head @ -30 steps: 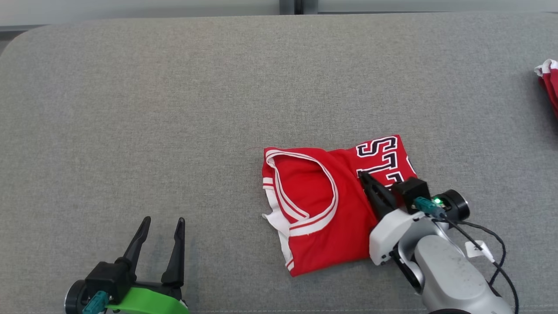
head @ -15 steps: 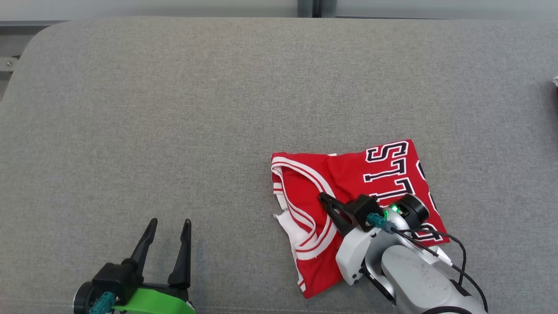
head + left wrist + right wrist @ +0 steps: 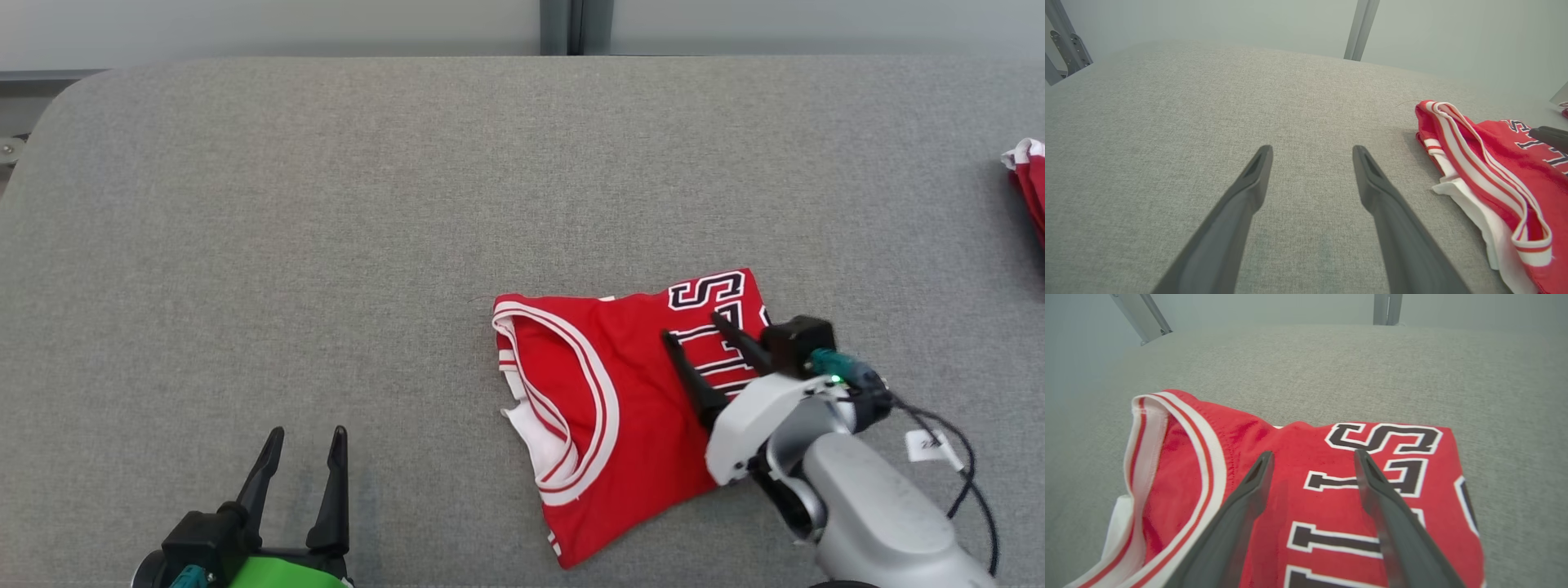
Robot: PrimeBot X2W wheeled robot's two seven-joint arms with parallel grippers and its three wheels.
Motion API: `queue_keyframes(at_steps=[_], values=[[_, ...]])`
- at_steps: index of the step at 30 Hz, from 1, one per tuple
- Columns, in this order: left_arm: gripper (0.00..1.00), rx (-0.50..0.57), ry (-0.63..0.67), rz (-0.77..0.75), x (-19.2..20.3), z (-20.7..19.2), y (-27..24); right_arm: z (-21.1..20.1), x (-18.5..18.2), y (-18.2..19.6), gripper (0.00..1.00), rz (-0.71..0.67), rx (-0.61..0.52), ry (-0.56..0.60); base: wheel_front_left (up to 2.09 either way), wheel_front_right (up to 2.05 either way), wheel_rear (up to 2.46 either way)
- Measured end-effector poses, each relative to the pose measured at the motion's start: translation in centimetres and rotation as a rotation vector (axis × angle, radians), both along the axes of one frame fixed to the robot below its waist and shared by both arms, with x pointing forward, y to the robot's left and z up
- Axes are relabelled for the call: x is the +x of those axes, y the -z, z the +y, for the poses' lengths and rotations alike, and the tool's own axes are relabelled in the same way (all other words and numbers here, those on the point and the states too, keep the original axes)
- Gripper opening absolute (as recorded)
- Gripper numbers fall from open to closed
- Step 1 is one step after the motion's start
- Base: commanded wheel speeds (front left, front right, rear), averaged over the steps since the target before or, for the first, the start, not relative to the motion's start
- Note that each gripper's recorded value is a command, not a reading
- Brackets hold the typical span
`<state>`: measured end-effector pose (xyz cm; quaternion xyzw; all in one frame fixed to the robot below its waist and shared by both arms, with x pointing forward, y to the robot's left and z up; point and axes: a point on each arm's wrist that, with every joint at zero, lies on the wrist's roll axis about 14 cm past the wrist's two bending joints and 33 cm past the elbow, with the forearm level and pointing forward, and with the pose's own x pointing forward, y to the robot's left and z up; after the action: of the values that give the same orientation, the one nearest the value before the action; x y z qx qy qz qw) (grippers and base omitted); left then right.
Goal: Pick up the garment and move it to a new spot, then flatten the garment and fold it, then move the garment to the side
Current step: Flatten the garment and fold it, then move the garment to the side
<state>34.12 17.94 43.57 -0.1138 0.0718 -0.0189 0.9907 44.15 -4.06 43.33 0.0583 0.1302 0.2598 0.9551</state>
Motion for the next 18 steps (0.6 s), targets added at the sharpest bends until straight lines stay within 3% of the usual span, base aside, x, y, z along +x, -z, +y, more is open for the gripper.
queue_keyframes(at_steps=[6,11,18], values=[[1.00,-0.006,0.009,-0.010,0.3,-0.4,-0.3,-6.2,1.0,0.5,1.00,0.192,-0.030,0.088,0.00,0.00,0.00],[1.00,-0.009,0.013,-0.004,0.4,-0.6,-0.1,-6.5,0.5,1.7,1.00,0.369,-0.004,0.067,0.00,0.00,0.00],[1.00,-0.006,-0.009,-0.007,0.6,0.0,-0.2,-6.1,0.2,3.7,1.00,0.508,0.007,0.058,0.00,0.00,0.00]])
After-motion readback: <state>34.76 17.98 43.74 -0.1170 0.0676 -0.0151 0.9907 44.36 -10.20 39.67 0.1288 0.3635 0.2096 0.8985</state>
